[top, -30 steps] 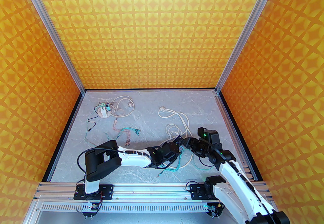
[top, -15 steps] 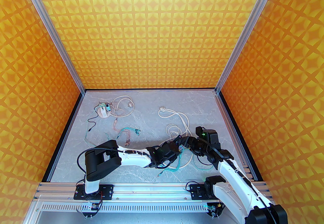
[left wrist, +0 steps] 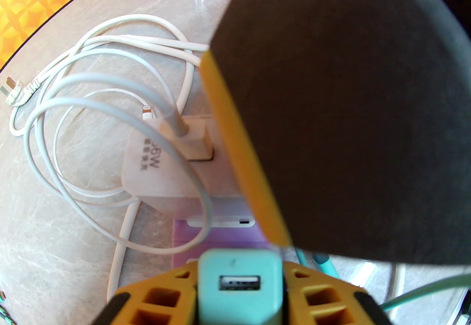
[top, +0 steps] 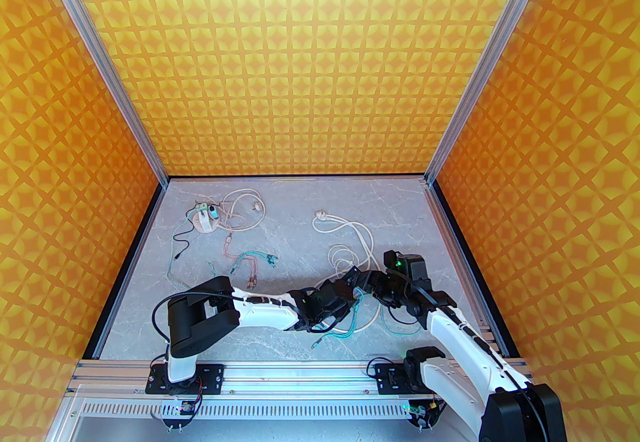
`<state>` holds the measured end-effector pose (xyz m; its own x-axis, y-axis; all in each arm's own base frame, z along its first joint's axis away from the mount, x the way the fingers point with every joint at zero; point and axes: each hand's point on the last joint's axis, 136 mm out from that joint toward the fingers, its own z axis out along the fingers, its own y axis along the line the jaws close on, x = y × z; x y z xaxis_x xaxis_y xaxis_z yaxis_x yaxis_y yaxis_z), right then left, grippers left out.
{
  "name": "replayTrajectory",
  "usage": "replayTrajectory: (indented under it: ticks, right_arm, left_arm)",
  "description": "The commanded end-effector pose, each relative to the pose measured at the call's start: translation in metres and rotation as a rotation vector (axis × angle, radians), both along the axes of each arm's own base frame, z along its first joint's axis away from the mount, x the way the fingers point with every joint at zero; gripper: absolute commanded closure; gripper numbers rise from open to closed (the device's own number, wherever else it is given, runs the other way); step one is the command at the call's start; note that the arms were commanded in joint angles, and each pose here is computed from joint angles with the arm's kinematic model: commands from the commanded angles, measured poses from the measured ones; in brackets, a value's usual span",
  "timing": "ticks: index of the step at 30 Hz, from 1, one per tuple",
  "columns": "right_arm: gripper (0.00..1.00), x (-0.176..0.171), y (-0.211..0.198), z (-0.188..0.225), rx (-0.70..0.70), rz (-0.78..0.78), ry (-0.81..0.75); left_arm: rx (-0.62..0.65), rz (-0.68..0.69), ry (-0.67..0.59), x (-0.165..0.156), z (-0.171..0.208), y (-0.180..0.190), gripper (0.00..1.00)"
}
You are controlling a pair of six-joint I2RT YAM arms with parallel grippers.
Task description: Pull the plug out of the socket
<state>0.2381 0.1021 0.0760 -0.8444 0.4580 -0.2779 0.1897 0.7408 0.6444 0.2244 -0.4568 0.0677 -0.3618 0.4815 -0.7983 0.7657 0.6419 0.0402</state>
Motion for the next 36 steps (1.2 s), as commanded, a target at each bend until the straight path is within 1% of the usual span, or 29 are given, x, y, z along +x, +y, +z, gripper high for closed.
replayTrajectory:
  ticks: [1, 5, 7, 9, 11, 13, 15, 18, 20, 23, 28, 32, 36]
  right_arm:
    - [0.46, -0.021, -0.023, -0.033, -0.144, -0.032, 0.141]
    - [0.46, -0.026, -0.026, -0.045, -0.175, -0.022, 0.190]
    - [0.46, -0.027, -0.028, -0.047, -0.184, -0.023, 0.188]
    - [0.46, -0.026, -0.029, -0.045, -0.192, -0.029, 0.178]
    - [0.46, -0.026, -0.030, -0.044, -0.196, -0.029, 0.174]
    - [0.46, -0.026, -0.032, -0.045, -0.206, -0.032, 0.182]
    - [0.46, -0.026, -0.032, -0.045, -0.211, -0.032, 0.180]
    - [0.46, -0.026, -0.033, -0.046, -0.213, -0.034, 0.181]
    - [0.46, -0.027, -0.034, -0.047, -0.218, -0.037, 0.187]
    - [0.46, -0.027, -0.034, -0.048, -0.219, -0.035, 0.192]
    - [0.46, -0.027, -0.034, -0.046, -0.221, -0.039, 0.183]
    - [0.45, -0.026, -0.034, -0.045, -0.220, -0.037, 0.181]
    - [0.43, -0.024, -0.034, -0.040, -0.219, -0.035, 0.164]
  left_arm:
    - [-0.070, 0.013, -0.044, 0.007, 0.035, -0.003, 0.70]
    - [-0.082, -0.001, -0.042, 0.005, 0.042, -0.005, 0.70]
    - [-0.061, -0.022, -0.050, 0.003, 0.040, -0.007, 0.71]
    - [-0.026, -0.034, -0.051, 0.001, 0.034, -0.009, 0.75]
    - [-0.023, -0.035, -0.055, 0.001, 0.030, -0.008, 0.78]
    - [-0.031, -0.031, -0.053, 0.001, 0.030, -0.006, 0.77]
    - [-0.080, 0.003, -0.034, 0.005, 0.035, -0.001, 0.78]
    - [-0.134, 0.014, 0.004, 0.009, 0.039, 0.005, 0.79]
    - [-0.126, 0.012, 0.003, 0.009, 0.041, 0.005, 0.79]
    - [-0.150, 0.002, 0.004, 0.007, 0.046, 0.002, 0.79]
    - [-0.112, -0.021, -0.005, 0.004, 0.045, -0.002, 0.79]
    - [-0.107, -0.004, -0.015, 0.006, 0.049, 0.009, 0.78]
    - [-0.118, 0.009, -0.021, 0.005, 0.062, 0.023, 0.78]
